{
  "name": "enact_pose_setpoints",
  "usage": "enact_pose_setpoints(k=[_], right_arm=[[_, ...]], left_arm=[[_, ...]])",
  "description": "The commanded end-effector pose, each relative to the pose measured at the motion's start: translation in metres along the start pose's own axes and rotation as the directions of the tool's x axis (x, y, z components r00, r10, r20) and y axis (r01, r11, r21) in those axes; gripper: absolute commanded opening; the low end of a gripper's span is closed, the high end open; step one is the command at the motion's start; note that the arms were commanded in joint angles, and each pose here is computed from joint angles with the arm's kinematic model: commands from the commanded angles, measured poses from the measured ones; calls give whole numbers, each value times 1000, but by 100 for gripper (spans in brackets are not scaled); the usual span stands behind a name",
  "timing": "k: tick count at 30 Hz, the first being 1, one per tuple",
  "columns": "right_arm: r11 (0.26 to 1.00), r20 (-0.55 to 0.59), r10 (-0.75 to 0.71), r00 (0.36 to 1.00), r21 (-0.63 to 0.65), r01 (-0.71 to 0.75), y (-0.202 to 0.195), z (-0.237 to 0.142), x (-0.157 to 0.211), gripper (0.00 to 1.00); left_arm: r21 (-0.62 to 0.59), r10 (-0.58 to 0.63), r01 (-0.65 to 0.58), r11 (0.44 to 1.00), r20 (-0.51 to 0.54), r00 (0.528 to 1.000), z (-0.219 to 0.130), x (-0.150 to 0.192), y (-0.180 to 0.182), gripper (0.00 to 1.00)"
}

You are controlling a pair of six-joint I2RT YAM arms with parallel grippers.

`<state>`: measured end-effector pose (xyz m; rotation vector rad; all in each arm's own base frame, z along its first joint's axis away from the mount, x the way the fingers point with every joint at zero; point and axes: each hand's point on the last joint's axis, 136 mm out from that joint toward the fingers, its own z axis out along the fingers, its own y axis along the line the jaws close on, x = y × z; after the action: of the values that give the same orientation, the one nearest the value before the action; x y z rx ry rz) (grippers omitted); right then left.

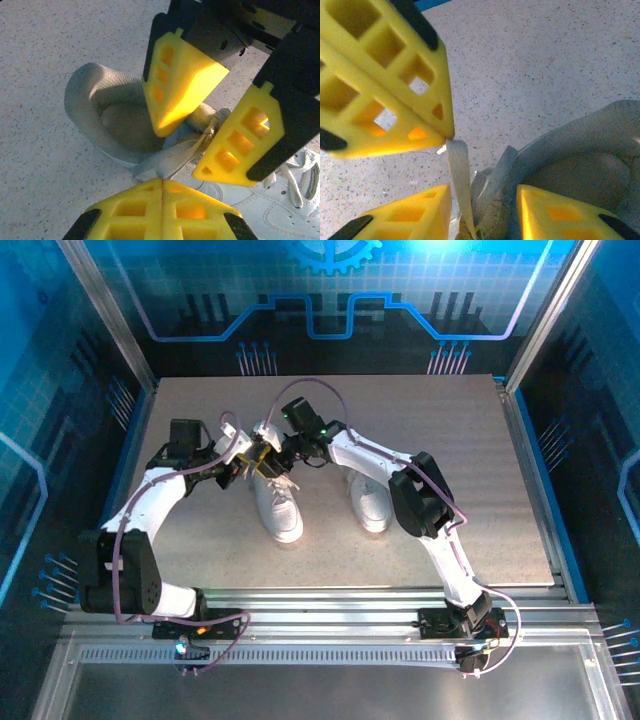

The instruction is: Tie the shoes

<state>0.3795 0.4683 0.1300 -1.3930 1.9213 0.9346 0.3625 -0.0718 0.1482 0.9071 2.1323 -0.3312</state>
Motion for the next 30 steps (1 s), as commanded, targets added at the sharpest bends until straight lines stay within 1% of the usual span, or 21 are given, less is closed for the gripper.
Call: enact_pose_setpoints(k=[1, 3, 9, 12, 19, 25, 30], right_arm=[[999, -15, -39, 999, -23, 39, 7, 4, 3, 35], [999, -22, -45, 999, -23, 45, 6, 3, 5, 33], [999, -18, -42, 999, -13, 41, 2, -3, 8, 20], [999, -16, -39, 999, -10, 39, 0, -5, 9, 17], [1000, -26, -28, 999, -6, 28, -3, -7, 15, 16], [1000, -23, -13, 1000, -1, 13, -6, -10, 19, 17], [1000, -16, -7, 1000, 2, 7, -8, -14, 21, 17]], left_arm=[[28, -48, 47, 998, 9, 999, -12, 4, -10, 0], [20, -58, 58, 998, 3, 998, -14, 7, -10, 0], [-4, -105, 105, 994, -36, 994, -19, 26, -14, 0], [-27, -129, 127, 992, -54, 990, -20, 35, -16, 0], [-56, -201, 196, 979, -92, 975, -26, 52, -25, 0], [-89, -252, 241, 967, -143, 957, -30, 70, -31, 0], [-103, -286, 272, 957, -164, 944, -35, 79, -39, 0]])
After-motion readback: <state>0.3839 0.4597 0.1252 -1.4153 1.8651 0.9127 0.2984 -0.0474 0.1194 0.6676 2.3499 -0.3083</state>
